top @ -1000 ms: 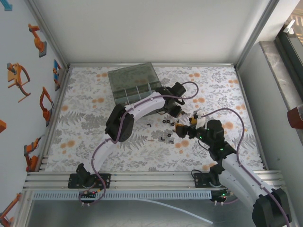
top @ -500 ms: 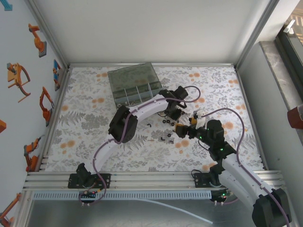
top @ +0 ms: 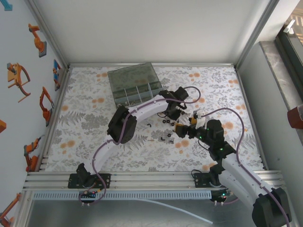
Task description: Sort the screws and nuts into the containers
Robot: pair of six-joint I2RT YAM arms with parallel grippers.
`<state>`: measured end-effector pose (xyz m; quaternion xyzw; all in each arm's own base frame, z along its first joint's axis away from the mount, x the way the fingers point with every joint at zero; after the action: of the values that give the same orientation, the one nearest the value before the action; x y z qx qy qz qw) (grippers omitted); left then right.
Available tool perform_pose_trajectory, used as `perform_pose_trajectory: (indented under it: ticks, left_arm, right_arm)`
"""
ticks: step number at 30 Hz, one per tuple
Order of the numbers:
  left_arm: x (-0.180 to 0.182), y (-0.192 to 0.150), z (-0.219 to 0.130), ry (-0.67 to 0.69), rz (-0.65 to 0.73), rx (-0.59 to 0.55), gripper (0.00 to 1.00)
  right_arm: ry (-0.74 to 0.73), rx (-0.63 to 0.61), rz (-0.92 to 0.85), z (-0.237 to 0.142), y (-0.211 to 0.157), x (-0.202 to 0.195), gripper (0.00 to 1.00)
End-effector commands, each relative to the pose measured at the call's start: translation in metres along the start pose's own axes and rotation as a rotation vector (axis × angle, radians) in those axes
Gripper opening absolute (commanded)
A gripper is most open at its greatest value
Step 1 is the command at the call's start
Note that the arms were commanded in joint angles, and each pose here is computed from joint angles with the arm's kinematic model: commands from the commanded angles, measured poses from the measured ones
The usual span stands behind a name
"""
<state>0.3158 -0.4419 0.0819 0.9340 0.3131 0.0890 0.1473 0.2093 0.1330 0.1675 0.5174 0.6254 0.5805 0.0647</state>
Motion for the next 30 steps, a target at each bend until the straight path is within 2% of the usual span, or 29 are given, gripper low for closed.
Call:
perform_pose_trajectory:
  ticks: [1,6,11,14,19,23,30]
  left_arm:
    - [0.007,0.015,-0.055,0.018,-0.053,-0.135,0.11]
    - [0.036,0.008,-0.089,0.068,-0.145,-0.231,0.1]
    - [0.077,-0.02,-0.102,0.066,-0.29,-0.268,0.08]
    - [0.101,-0.037,-0.109,0.119,-0.349,-0.273,0.08]
    - [0.149,-0.061,-0.113,0.255,-0.451,-0.226,0.07]
    - [0.18,-0.074,-0.11,0.307,-0.537,-0.208,0.07]
    - [0.203,-0.087,-0.087,0.339,-0.6,-0.111,0.07]
  right_arm:
    - [0.036,-0.02,-0.003,0.001,0.002,0.003,1.0]
    - [0.113,-0.009,-0.007,0.006,0.001,0.01,1.0]
    - [0.181,0.014,0.009,0.014,0.001,0.016,0.99]
    - [0.19,0.024,0.013,0.017,0.0,0.016,1.0]
    - [0.248,0.031,0.019,0.02,0.0,0.022,1.0]
    - [0.304,0.063,0.007,0.024,-0.002,0.031,1.0]
    - [0.376,0.136,-0.049,0.039,-0.013,0.056,1.0]
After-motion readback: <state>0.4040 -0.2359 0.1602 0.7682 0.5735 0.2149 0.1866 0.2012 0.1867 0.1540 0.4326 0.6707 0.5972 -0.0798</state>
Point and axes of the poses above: each hand's point on the last joint's axis, 136 mm out from that joint toward the fingers, its own z axis out along the fingers, its own x axis along the line the jaws close on, y = z × x, the point moved 5 cm from there along -z, back along the fingers, and after that the axes turned 10 degrees about z, right-handed, at the moved point
